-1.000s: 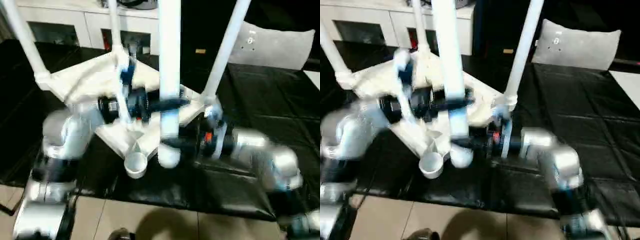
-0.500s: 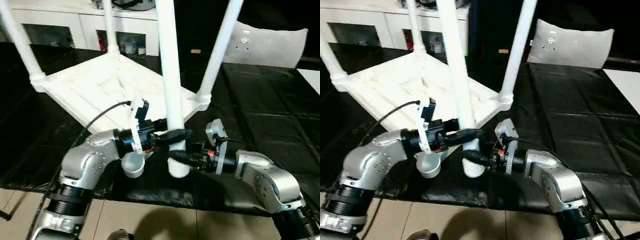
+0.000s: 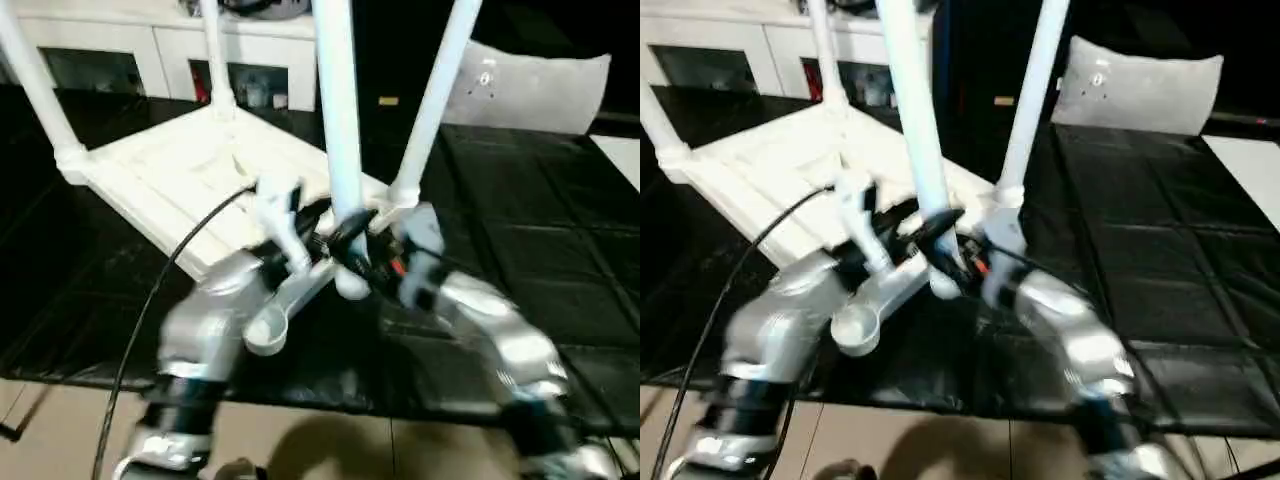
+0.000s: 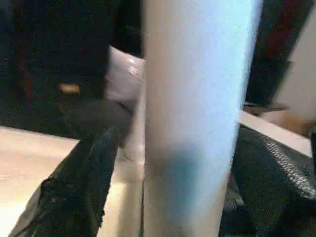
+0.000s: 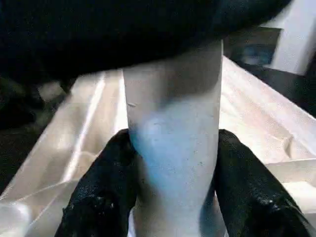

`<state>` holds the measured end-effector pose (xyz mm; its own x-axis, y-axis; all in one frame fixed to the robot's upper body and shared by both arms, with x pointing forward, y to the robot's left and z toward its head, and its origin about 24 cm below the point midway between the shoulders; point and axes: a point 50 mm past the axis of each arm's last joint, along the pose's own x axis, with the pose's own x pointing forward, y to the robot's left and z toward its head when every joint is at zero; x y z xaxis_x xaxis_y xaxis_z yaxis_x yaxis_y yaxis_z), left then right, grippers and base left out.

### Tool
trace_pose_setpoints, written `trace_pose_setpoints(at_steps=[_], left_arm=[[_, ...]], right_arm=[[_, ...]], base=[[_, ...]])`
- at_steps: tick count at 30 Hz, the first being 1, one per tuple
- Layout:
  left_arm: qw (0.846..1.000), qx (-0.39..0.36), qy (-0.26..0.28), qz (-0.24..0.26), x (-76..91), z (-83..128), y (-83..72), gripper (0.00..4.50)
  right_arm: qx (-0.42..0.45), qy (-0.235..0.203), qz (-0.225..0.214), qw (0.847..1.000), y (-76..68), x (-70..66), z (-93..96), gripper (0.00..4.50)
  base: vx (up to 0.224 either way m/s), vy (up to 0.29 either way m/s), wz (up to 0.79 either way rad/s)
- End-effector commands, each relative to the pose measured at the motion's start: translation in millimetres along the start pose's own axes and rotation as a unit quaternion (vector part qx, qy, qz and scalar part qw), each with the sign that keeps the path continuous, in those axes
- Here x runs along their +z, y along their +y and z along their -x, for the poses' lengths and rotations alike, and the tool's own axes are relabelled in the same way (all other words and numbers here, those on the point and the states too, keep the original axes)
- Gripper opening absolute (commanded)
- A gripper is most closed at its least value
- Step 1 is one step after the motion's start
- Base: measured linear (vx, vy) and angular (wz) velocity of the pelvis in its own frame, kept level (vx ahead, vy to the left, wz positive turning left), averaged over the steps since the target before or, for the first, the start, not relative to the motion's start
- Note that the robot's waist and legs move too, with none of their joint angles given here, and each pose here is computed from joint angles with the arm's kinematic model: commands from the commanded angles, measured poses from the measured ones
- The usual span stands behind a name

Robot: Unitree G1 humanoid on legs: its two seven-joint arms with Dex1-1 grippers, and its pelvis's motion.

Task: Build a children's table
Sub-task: Pick table leg

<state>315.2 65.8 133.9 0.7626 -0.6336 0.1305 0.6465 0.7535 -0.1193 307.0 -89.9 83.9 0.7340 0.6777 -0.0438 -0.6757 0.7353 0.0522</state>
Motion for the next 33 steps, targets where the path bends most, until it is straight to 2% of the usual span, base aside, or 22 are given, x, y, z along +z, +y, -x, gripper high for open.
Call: trace_pose_setpoints(at_steps=[1, 7, 20, 27, 28, 31, 33], left_arm=[[1.000, -0.001, -0.002, -0.021, 2.5, -4.6, -5.0, 3.66], [0.999, 0.041, -0.003, -0.033, -1.6, -7.0, 0.4, 3.66], [0.999, 0.030, -0.002, -0.028, -4.6, -9.7, -2.0, 3.66], [0.999, 0.020, -0.001, -0.030, -5.6, -9.8, -2.9, 3.66], [0.999, 0.019, -0.001, -0.032, -5.8, -9.8, -3.0, 3.66], [0.999, 0.021, -0.002, -0.047, -5.4, -9.4, -2.2, 3.29], [0.995, 0.032, -0.005, -0.090, -5.1, -8.3, 0.8, 3.19]], right_arm=[[-0.023, -0.014, 0.011, 1.000, -5.5, 5.7, -0.9, 1.91], [-0.044, -0.027, 0.011, 0.999, -7.7, 6.5, -4.9, 1.91], [-0.005, -0.029, 0.032, 0.999, 2.3, 5.0, -8.0, 1.91], [-0.004, -0.030, 0.033, 0.999, 0.9, 3.0, -6.4, 1.91], [-0.005, -0.030, 0.034, 0.999, 0.9, 2.8, -6.4, 1.91], [-0.004, -0.031, 0.035, 0.999, 1.0, 2.8, -6.4, 1.91], [-0.005, -0.031, 0.036, 0.999, 0.5, 2.1, -5.9, 1.91]], base=[[0.000, 0.000, 0.00], [0.000, 0.000, 0.00], [0.000, 0.000, 0.00], [0.000, 0.000, 0.00], [0.000, 0.000, 0.00], [0.000, 0.000, 0.00], [0.000, 0.000, 0.00]])
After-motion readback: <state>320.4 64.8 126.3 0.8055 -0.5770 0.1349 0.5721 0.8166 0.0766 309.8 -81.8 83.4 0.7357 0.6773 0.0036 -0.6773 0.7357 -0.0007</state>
